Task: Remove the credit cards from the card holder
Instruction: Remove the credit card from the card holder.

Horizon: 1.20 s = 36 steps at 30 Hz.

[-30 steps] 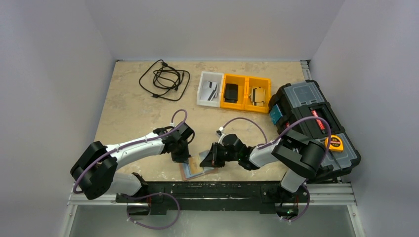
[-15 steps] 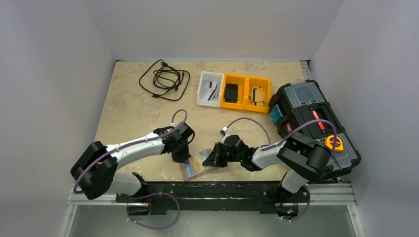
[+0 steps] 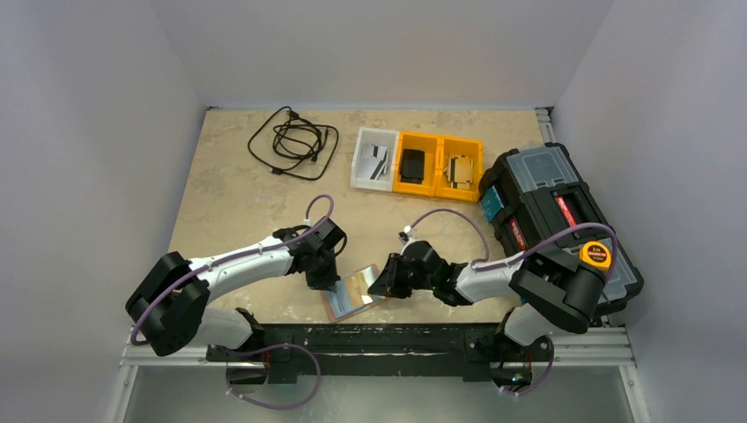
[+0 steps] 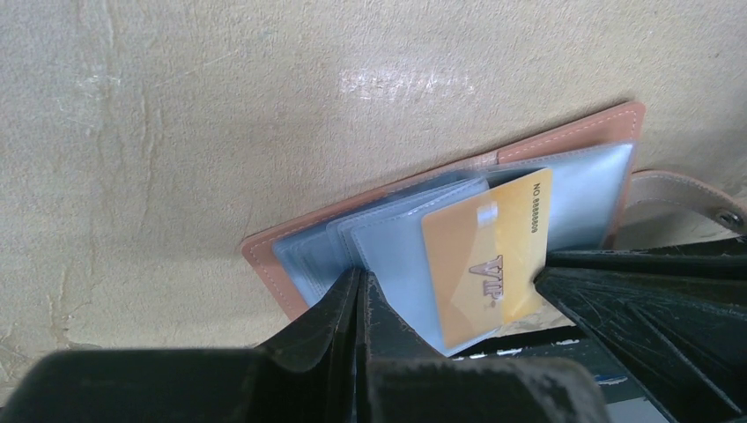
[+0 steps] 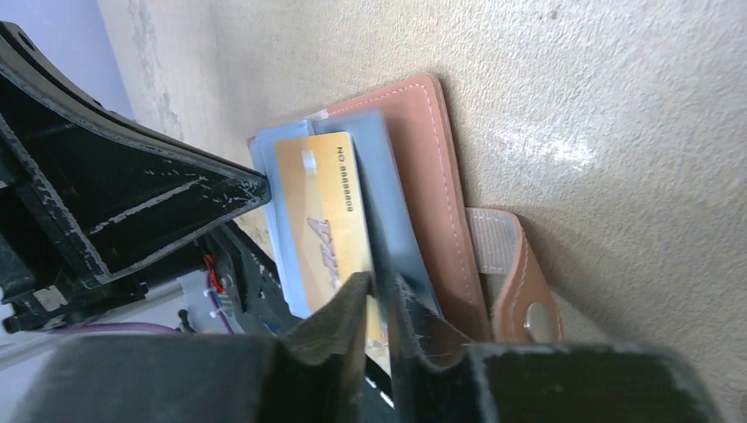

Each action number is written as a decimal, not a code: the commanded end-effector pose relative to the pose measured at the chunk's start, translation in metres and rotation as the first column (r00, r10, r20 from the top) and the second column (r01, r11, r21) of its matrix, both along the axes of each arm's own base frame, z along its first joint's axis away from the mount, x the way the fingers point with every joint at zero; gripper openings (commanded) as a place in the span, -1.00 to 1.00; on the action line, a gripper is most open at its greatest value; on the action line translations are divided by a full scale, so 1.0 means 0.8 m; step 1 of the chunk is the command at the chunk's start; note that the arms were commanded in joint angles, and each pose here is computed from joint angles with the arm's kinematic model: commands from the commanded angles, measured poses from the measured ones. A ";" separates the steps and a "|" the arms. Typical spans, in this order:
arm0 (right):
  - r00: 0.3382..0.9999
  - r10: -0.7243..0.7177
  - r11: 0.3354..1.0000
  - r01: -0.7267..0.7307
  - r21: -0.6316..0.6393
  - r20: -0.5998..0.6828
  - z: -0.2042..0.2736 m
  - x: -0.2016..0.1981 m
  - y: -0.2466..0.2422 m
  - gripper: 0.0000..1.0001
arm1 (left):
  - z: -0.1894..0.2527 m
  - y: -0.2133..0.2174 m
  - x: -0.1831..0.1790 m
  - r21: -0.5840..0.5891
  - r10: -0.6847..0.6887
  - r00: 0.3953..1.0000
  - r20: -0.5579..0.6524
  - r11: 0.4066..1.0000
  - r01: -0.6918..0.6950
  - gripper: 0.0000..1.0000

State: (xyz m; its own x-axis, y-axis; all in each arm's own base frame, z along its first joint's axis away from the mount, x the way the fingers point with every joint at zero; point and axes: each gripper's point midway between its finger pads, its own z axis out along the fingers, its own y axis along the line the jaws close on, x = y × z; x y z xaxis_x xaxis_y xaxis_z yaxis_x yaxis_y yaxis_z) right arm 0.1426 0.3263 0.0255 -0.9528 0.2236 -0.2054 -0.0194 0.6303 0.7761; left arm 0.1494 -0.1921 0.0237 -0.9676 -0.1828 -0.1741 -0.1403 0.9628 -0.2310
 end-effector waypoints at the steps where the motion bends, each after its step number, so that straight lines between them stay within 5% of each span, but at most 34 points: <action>1: 0.999 0.031 1.000 -0.031 -0.004 0.027 -0.003 0.003 0.004 -0.56 | -0.010 0.023 -0.002 0.090 -0.010 1.000 -0.004 0.996 0.011 -1.00; 4: 0.998 0.050 0.999 -0.050 0.002 0.027 -0.004 0.002 0.009 -0.39 | -0.010 0.023 -0.002 0.091 -0.019 1.000 -0.007 0.996 0.020 -1.00; 12: 0.997 0.081 0.997 -0.081 0.016 0.005 -0.012 -0.001 0.019 -0.37 | -0.008 0.018 0.000 0.085 -0.029 1.000 -0.010 0.996 0.030 -1.00; 22: 0.999 0.050 0.999 -0.050 -0.017 -0.003 -0.018 -0.003 0.004 -0.94 | -0.009 0.026 0.002 0.126 -0.032 0.999 -0.015 0.991 0.034 -1.00; 36: 0.998 -0.041 0.992 0.045 -0.118 0.042 -0.021 0.002 -0.040 -1.00 | -0.011 0.033 0.001 0.151 -0.030 0.999 -0.014 0.988 0.032 -1.00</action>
